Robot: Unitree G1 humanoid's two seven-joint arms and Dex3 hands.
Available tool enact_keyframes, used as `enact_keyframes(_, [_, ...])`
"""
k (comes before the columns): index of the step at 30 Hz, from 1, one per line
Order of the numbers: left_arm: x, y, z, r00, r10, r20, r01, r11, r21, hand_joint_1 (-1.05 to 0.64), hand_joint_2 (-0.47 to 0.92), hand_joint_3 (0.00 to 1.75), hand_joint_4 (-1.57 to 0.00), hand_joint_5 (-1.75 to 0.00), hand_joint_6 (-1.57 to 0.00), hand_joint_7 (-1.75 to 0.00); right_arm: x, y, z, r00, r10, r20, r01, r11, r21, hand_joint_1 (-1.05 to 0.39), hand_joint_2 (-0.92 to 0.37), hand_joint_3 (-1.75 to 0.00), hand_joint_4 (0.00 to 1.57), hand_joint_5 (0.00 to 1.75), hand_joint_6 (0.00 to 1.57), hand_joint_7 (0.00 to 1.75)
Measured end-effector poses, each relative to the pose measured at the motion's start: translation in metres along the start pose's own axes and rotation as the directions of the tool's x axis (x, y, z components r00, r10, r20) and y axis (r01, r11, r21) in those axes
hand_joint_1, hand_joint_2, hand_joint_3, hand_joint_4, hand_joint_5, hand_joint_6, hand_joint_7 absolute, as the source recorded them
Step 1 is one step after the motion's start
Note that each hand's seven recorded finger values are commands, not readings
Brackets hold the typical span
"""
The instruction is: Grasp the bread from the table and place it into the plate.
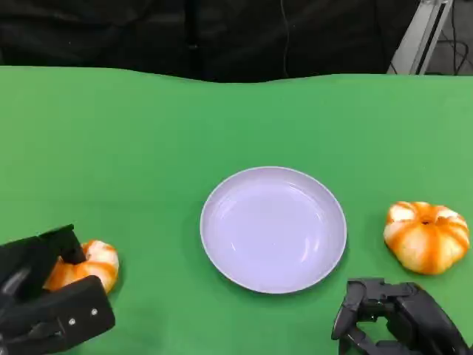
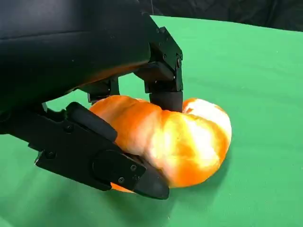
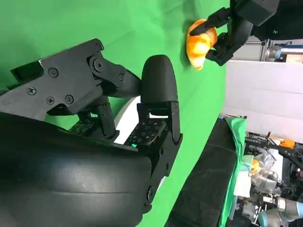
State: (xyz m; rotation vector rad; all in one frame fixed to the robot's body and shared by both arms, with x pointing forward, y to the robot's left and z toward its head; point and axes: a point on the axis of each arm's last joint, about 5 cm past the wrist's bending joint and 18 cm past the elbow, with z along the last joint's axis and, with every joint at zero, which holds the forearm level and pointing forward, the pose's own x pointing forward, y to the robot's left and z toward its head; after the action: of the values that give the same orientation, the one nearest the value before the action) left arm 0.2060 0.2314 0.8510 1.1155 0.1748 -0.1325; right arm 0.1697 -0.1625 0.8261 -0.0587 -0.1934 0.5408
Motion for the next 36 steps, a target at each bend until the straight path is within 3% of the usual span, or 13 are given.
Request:
enact_keyframes(4, [-0.016, 0.012, 0.015, 0.984, 0.147, 0.102, -0.141, 0.988, -0.058, -0.03, 0.77, 0.00, -0.68, -1.75, -0.51, -1.75, -0.001, 0.0005, -0.001, 1.000, -0.001, -0.008, 0.001, 1.000, 0.002, -0.10, -0.65, -0.89, 0.85, 1.42, 0.86, 1.17])
enact_keyframes(6, [-0.018, 0.017, 0.016, 0.978, 0.177, 0.112, -0.171, 0.983, -0.064, -0.02, 0.76, 0.00, -0.70, -1.75, -0.53, -1.75, 0.001, 0.0007, -0.001, 1.000, 0.000, -0.003, 0.000, 1.000, 0.003, -0.10, -0.65, -0.89, 0.85, 1.42, 0.86, 1.17])
enact_keyframes(15, [-0.024, 0.029, 0.033, 0.951, 0.251, 0.183, -0.239, 0.967, -0.086, -0.07, 0.78, 0.01, -0.71, -1.75, -0.52, -1.75, 0.000, 0.0009, -0.001, 1.000, -0.001, -0.008, 0.001, 1.000, 0.006, -0.10, -0.66, -0.90, 0.85, 1.42, 0.86, 1.16])
enact_keyframes(26, [-0.026, 0.028, 0.033, 0.955, 0.242, 0.170, -0.230, 0.969, -0.087, -0.09, 0.78, 0.01, -0.70, -1.75, -0.52, -1.73, 0.000, 0.0009, -0.002, 1.000, -0.001, -0.008, 0.002, 1.000, 0.005, -0.10, -0.65, -0.90, 0.84, 1.42, 0.86, 1.16])
enact_keyframes(28, [-0.025, 0.033, 0.052, 0.929, 0.283, 0.239, -0.257, 0.957, -0.134, -0.10, 0.79, 0.01, -0.70, -1.75, -0.53, -1.72, 0.000, 0.0014, -0.002, 1.000, -0.002, -0.011, 0.002, 1.000, 0.002, -0.10, -0.65, -0.91, 0.84, 1.42, 0.86, 1.16])
enact_keyframes(31, [-0.022, 0.045, 0.077, 0.865, 0.357, 0.354, -0.305, 0.932, -0.194, -0.09, 0.79, 0.01, -0.69, -1.75, -0.53, -1.71, 0.002, 0.0032, -0.001, 1.000, 0.002, -0.004, -0.002, 1.000, 0.004, -0.11, -0.64, -0.92, 0.84, 1.43, 0.86, 1.17])
enact_keyframes(33, [-0.017, 0.049, 0.084, 0.850, 0.370, 0.376, -0.311, 0.927, -0.209, -0.09, 0.80, 0.01, -0.70, -1.75, -0.53, -1.71, 0.000, 0.0032, -0.002, 1.000, -0.005, -0.010, 0.005, 1.000, 0.005, -0.12, -0.64, -0.93, 0.84, 1.44, 0.85, 1.18])
enact_keyframes(36, [-0.014, 0.045, 0.093, 0.844, 0.363, 0.395, -0.289, 0.928, -0.235, -0.09, 0.80, 0.01, -0.70, -1.75, -0.53, -1.71, 0.001, 0.0039, -0.003, 1.000, -0.007, -0.011, 0.007, 1.000, 0.008, -0.12, -0.64, -0.94, 0.84, 1.44, 0.85, 1.18])
